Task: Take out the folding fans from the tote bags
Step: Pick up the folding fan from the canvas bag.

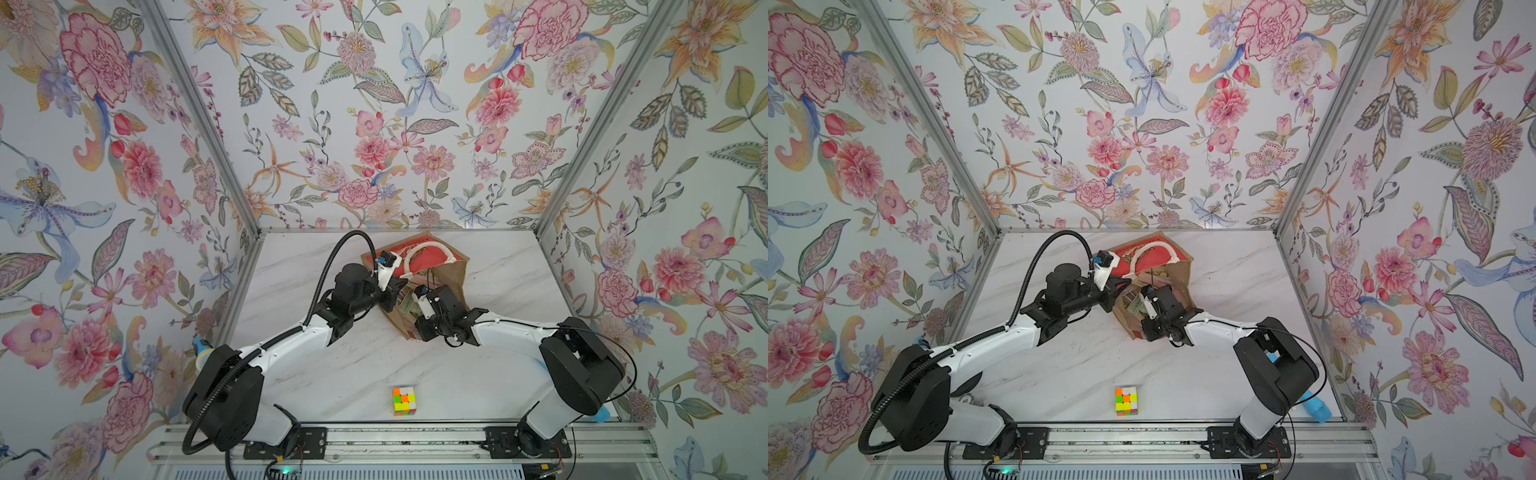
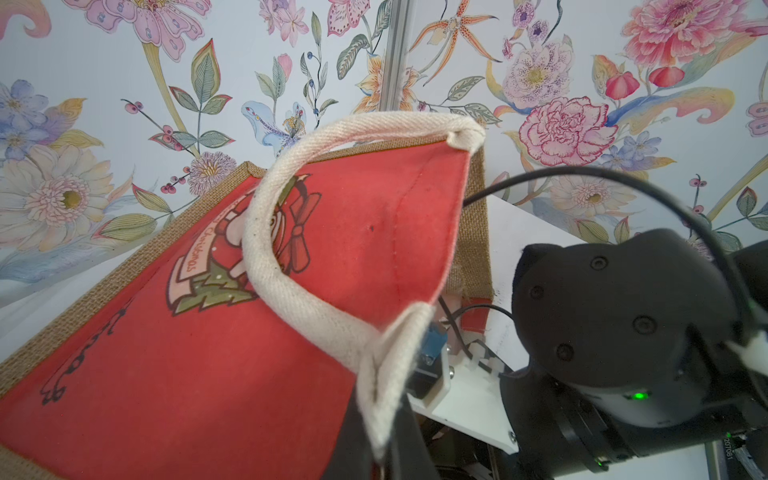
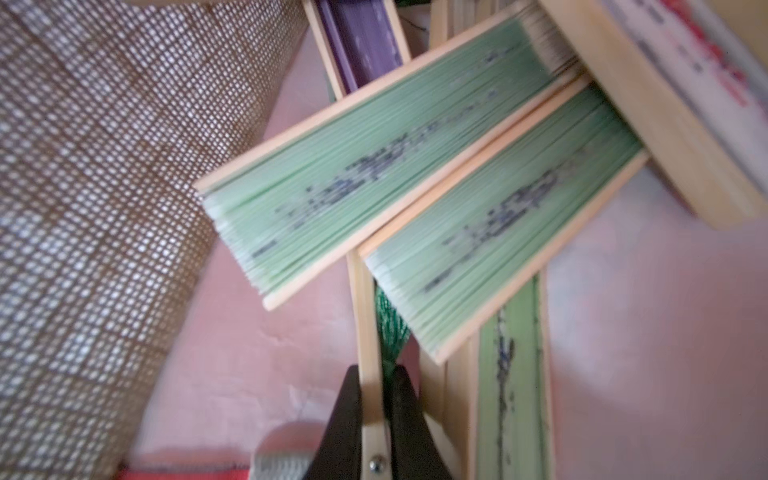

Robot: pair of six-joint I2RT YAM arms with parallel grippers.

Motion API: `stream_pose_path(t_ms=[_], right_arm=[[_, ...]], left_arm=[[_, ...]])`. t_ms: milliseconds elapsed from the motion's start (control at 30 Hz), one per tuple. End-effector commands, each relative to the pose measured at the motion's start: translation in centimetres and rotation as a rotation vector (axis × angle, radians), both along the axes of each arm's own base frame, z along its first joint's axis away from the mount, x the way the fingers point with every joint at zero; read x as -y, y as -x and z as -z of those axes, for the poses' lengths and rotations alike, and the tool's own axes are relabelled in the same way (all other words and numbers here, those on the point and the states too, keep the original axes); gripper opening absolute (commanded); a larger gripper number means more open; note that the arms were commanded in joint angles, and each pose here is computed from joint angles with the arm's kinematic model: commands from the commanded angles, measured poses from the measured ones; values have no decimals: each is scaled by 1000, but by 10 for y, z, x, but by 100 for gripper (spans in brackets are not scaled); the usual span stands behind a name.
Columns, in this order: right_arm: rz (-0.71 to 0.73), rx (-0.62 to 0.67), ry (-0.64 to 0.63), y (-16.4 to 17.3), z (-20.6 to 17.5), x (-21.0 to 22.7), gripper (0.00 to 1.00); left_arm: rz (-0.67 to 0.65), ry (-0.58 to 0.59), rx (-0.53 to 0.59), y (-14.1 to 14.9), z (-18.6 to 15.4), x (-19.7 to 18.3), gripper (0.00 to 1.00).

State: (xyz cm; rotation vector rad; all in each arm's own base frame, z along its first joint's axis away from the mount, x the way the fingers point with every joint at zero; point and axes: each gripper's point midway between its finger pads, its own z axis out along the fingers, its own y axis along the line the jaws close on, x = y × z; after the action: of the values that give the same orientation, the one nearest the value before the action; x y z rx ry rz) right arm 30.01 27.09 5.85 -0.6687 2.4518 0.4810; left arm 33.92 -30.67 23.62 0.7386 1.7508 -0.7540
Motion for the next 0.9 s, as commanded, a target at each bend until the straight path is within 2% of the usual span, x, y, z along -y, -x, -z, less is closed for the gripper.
stream_pose_path(t_ms=[0,267,633,867], right_arm=[[-31,-26,-39,6,-20,-3,10],[-111,-126,-128,19,-46,-8,6],[-65,-225,-146,27,-71,16,2],[-42,-207,-181,24,-86,30,2]], left_arm=[[-10,29,11,-3,-14,-4,0],[-7,39,12,-3,-16,-3,0],[-20,66,-6,-11,-20,0,0],[0,86,-17,-10,-22,4,0]])
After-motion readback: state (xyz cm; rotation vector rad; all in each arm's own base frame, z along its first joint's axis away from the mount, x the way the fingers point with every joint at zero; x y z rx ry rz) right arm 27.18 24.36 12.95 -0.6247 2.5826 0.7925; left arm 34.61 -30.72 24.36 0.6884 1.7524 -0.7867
